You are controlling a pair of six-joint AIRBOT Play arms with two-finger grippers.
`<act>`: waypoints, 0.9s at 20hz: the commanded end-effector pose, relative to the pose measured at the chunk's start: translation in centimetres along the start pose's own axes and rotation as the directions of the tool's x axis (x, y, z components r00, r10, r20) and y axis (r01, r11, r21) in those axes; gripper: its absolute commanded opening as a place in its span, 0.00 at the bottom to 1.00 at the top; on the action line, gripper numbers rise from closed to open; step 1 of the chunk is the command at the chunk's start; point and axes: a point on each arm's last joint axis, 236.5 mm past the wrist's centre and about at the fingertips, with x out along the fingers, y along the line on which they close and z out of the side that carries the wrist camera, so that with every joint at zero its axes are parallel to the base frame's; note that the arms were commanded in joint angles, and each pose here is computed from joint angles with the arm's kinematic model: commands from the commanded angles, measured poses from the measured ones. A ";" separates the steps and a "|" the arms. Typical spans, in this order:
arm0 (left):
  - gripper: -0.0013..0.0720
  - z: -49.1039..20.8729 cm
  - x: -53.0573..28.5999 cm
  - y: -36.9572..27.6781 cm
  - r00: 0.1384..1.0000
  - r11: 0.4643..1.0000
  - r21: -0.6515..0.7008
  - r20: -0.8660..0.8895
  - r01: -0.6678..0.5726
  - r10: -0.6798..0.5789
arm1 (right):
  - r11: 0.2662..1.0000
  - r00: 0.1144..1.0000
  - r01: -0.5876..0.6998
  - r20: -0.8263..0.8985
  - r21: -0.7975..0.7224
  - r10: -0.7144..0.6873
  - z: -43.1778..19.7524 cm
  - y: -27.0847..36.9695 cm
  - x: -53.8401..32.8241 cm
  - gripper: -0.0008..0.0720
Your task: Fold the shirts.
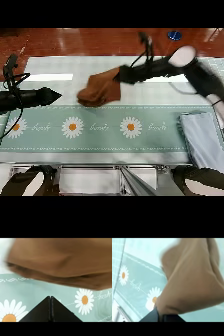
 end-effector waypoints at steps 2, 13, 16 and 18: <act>0.04 0.0 0.0 0.0 1.000 1.000 0.000 0.002 -0.001 0.001 | 0.981 0.976 0.188 0.125 -0.055 -0.180 5.4 -0.7 -10.8 0.04; 0.05 2.5 -0.1 0.6 0.994 1.000 -0.001 0.108 -0.026 0.026 | 0.778 0.831 0.451 0.113 0.436 -0.545 -3.2 -13.6 -36.8 0.04; 0.04 2.9 0.0 0.8 0.992 0.999 -0.004 0.121 -0.032 0.032 | 0.670 0.781 0.459 0.095 0.584 -0.617 -7.0 -15.6 -40.2 0.04; 0.05 3.2 0.2 1.1 0.991 0.999 -0.008 0.127 -0.036 0.037 | 0.538 0.719 0.514 0.006 0.669 -0.695 -11.3 -17.5 -41.5 0.04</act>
